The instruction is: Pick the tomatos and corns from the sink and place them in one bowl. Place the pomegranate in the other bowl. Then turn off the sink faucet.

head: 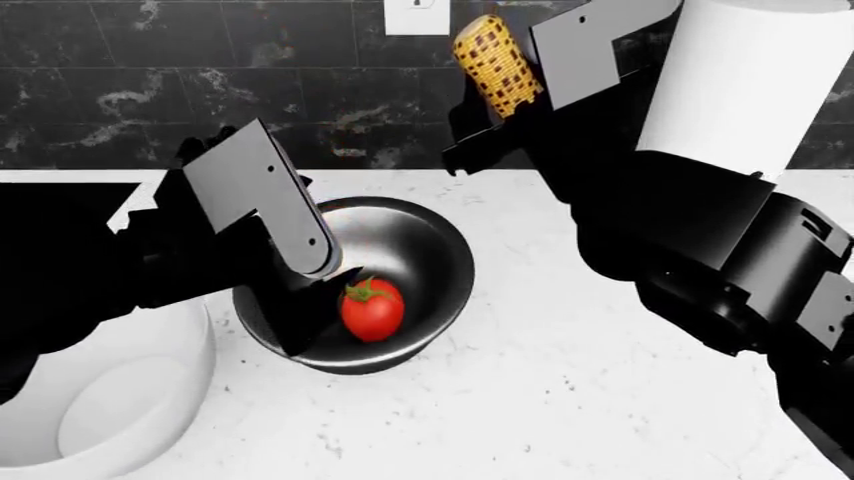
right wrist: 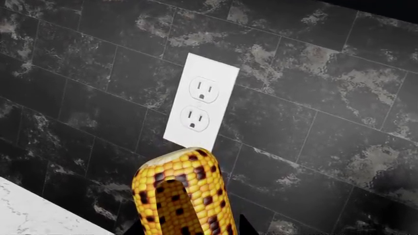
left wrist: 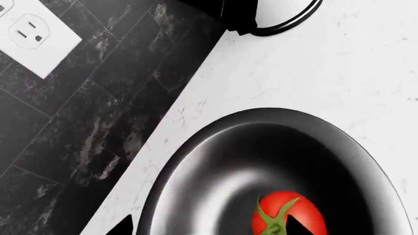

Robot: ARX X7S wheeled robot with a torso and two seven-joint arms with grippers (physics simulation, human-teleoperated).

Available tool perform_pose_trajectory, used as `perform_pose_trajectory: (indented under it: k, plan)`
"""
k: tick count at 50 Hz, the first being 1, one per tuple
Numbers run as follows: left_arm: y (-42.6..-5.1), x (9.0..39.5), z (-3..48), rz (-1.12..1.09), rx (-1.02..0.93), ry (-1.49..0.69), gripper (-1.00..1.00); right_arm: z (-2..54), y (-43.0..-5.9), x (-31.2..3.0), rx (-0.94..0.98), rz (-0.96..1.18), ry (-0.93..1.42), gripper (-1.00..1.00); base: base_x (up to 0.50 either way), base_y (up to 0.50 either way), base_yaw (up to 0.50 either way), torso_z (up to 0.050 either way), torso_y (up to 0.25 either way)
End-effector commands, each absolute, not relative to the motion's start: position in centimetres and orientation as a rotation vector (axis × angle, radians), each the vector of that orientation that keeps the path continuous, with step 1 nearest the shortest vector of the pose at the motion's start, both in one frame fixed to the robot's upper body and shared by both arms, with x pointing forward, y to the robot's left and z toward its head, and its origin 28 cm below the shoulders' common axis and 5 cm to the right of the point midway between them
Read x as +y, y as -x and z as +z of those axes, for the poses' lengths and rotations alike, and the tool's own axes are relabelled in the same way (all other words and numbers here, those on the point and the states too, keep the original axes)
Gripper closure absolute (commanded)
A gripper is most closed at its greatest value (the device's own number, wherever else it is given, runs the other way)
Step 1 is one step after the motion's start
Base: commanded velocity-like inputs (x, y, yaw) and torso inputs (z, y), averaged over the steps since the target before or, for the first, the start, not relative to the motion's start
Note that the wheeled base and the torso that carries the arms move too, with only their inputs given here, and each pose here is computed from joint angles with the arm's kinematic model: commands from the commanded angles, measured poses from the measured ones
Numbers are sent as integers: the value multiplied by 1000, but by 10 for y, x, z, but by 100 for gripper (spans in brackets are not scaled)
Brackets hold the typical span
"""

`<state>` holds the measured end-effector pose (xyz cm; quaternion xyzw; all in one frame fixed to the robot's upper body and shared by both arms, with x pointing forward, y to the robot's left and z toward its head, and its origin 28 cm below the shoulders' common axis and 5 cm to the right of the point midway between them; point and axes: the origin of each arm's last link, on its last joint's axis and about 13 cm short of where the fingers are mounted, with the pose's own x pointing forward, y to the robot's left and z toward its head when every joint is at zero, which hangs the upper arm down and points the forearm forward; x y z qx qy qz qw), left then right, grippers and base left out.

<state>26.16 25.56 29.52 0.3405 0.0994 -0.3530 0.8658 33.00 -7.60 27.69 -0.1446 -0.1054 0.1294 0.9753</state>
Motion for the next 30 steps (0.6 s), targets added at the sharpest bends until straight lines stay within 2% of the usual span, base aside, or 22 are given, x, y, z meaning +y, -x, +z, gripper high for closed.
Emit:
perform_pose_trajectory:
  k: [1,8,17,30]
  plan:
    - [-264,256,296,-696,140,-705,-100,278,-331,-76,-211,271,324,100,0,0,0,0,0]
    - [-277,254,302,-406,-65,-648,-100,291,-322,-71,-155,302,387,100,0,0,0,0,0]
    - [-265,259,309,-78,-284,-564,-100,320,-307,-65,-20,342,387,100,0,0,0,0,0]
    - [-246,260,299,171,-427,-555,-100,343,-290,-46,107,513,284,100,0,0,0,0,1]
